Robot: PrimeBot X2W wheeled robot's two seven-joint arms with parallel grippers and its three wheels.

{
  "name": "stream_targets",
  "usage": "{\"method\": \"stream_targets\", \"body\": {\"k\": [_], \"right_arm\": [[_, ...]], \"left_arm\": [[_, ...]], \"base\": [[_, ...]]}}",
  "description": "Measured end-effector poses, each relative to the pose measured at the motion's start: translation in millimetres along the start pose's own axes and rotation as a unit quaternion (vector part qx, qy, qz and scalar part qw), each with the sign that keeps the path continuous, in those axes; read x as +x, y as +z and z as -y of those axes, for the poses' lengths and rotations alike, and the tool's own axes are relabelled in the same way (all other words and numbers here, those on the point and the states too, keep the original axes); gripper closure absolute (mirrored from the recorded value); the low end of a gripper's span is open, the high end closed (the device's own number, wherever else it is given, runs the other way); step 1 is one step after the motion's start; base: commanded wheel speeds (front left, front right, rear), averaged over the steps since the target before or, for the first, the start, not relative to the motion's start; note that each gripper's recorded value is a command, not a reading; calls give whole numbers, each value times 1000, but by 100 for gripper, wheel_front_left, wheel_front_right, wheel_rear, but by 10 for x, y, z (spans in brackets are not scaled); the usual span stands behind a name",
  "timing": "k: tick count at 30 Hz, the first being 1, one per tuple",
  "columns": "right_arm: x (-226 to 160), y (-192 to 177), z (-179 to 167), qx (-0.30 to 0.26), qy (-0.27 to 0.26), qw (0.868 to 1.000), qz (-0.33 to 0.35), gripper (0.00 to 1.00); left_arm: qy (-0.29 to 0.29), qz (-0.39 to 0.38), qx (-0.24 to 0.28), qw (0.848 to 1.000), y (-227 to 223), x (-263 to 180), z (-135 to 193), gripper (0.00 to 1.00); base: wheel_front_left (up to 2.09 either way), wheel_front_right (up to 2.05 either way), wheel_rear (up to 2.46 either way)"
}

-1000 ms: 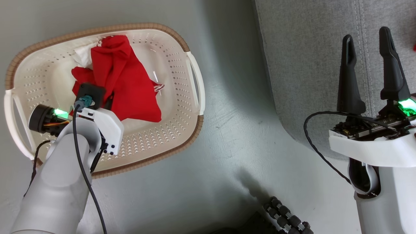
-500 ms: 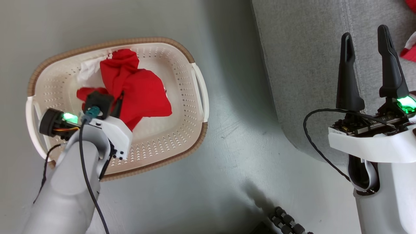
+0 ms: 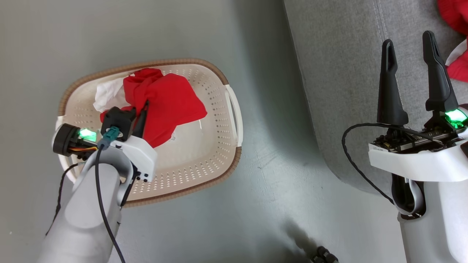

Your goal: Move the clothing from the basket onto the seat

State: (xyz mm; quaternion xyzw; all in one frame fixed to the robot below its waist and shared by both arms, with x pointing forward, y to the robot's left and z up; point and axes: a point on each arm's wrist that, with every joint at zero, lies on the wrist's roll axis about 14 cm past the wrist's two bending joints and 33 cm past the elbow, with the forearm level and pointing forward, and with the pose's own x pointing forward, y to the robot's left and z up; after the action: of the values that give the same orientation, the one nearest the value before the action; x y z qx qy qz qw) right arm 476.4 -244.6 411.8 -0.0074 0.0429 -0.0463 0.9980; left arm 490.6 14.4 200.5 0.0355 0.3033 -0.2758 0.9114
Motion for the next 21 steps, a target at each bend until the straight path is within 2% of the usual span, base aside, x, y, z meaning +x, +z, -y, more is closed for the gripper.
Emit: {"method": "stream_targets", "body": {"k": [12, 21], "right_arm": [[5, 235, -86, -8, 12, 1000, 28, 0], [-6, 456, -161, -6, 24, 998, 54, 0]], "left_arm": [[39, 78, 0, 996, 565, -252, -111, 100], [66, 170, 2, 983, 1219, -534, -195, 100]], "base": [[0, 0, 0], [0, 0, 0]]}}
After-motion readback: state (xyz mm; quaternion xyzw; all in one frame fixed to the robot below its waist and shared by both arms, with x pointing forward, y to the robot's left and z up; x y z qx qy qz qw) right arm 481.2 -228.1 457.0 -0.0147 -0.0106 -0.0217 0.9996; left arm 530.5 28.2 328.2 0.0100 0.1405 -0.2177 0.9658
